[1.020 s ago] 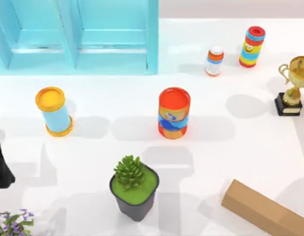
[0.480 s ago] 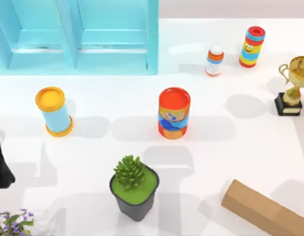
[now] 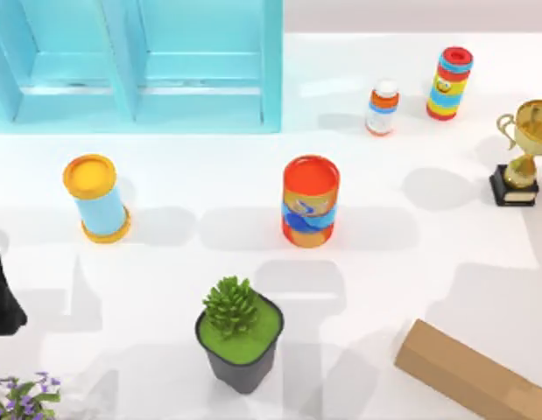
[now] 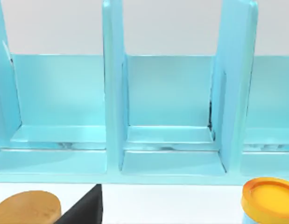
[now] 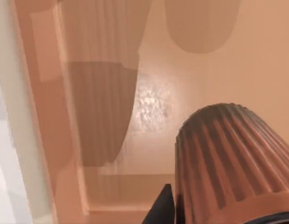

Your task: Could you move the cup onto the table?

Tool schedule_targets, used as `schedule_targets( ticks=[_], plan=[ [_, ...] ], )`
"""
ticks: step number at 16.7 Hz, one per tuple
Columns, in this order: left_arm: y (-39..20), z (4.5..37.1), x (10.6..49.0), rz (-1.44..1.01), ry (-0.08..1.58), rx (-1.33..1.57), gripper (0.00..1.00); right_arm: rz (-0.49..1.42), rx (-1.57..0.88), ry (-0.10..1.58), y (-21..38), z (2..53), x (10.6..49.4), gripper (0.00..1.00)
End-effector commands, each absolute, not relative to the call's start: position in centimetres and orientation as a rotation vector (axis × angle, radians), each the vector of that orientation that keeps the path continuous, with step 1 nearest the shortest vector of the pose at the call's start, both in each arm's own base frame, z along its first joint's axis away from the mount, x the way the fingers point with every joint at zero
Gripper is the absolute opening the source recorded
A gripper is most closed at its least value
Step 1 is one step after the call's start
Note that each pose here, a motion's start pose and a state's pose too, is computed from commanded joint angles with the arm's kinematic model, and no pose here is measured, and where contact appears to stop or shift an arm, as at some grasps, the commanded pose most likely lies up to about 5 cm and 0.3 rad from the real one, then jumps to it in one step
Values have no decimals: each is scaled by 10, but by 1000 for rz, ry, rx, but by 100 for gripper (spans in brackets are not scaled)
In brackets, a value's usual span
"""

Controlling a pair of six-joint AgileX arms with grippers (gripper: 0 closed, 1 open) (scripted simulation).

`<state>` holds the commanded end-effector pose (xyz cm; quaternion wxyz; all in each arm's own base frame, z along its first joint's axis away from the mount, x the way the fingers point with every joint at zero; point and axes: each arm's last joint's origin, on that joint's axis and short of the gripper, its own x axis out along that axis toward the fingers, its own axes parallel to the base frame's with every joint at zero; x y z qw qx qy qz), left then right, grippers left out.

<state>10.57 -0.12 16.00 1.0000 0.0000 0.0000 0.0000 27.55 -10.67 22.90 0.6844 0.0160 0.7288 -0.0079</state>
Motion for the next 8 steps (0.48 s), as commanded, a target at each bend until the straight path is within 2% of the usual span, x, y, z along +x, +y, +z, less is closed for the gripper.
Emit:
schedule_targets(
  ticks=[4,8],
  plan=[
    [-1,160,106,0,0,0,100,-11,15,1582,-76,256,282,0],
    [-1,160,106,0,0,0,100,-8,11,1572,-71,260,283,0]
  ],
)
